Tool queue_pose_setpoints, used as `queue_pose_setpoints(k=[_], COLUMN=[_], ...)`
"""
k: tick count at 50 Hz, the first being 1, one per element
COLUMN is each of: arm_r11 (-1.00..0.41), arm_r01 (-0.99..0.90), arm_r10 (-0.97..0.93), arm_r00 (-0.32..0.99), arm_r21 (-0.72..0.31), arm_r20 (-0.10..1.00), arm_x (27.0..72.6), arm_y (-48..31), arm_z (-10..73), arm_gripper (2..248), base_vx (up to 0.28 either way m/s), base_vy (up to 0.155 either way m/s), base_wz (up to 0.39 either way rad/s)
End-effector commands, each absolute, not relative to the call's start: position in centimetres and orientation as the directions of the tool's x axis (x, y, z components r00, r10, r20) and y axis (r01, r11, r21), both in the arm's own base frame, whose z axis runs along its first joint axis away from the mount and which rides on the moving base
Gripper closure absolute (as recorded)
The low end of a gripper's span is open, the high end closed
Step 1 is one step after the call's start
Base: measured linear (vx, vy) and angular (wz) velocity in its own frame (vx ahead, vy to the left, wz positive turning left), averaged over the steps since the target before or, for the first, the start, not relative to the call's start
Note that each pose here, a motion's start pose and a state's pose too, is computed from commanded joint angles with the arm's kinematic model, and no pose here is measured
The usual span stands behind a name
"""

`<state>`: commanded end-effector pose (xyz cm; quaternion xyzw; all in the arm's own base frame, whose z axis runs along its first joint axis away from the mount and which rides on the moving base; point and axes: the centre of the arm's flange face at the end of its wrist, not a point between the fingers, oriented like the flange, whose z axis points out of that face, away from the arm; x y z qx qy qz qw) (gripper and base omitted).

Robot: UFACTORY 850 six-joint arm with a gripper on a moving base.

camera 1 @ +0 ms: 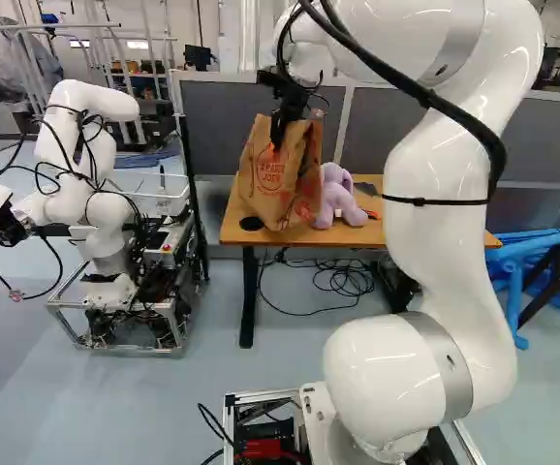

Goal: Pick up the bag on the ground and place it on the table

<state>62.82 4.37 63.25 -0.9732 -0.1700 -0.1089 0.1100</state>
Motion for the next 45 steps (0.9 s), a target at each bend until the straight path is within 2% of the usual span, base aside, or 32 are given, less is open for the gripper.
queue_pose_setpoints(k=[45], arm_r11=[-0.918], arm_r01=[0.345], arm_r10=[0.308], arm_r00=[0.93], arm_r21=[-0.194], arm_r20=[0.2], arm_x=[66.8], arm_y=[4.5], arm_z=[58.3], arm_gripper=[229], base_vx=[0.0], base_vy=[0.0], base_wz=[0.0])
